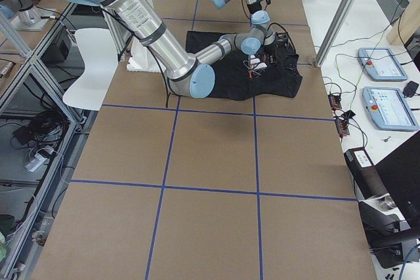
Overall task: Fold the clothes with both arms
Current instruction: 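Fold both sleeves inward toward the shirt's center with both grippers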
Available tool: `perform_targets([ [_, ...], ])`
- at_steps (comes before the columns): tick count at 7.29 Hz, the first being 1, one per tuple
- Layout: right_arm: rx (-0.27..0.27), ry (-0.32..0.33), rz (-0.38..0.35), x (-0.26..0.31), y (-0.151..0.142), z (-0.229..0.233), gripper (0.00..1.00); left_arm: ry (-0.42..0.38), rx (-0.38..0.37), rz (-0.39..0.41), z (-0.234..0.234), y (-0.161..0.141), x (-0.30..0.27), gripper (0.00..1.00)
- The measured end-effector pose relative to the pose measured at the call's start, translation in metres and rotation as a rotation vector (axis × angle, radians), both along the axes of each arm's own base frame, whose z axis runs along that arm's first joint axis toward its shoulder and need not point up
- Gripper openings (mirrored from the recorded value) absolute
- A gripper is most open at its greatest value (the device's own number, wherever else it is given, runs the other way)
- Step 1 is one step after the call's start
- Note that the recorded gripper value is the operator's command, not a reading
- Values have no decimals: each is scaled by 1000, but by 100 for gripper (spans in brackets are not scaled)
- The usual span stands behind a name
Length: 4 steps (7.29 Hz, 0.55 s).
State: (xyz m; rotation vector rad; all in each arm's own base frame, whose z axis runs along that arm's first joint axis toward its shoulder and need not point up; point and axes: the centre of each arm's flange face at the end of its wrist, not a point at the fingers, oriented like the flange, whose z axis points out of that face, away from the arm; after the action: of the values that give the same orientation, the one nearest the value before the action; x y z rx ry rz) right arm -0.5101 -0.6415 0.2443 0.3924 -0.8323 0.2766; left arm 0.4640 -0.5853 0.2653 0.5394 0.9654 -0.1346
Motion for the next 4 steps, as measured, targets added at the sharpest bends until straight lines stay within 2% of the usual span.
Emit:
perform_targets([
  [2,-7,-25,-33,11,5,-6,100,8,4,-3,-3,3,-4,100],
  [4,-35,-28,-68,43,29,-1,100,32,15,0,2,27,-24,100],
])
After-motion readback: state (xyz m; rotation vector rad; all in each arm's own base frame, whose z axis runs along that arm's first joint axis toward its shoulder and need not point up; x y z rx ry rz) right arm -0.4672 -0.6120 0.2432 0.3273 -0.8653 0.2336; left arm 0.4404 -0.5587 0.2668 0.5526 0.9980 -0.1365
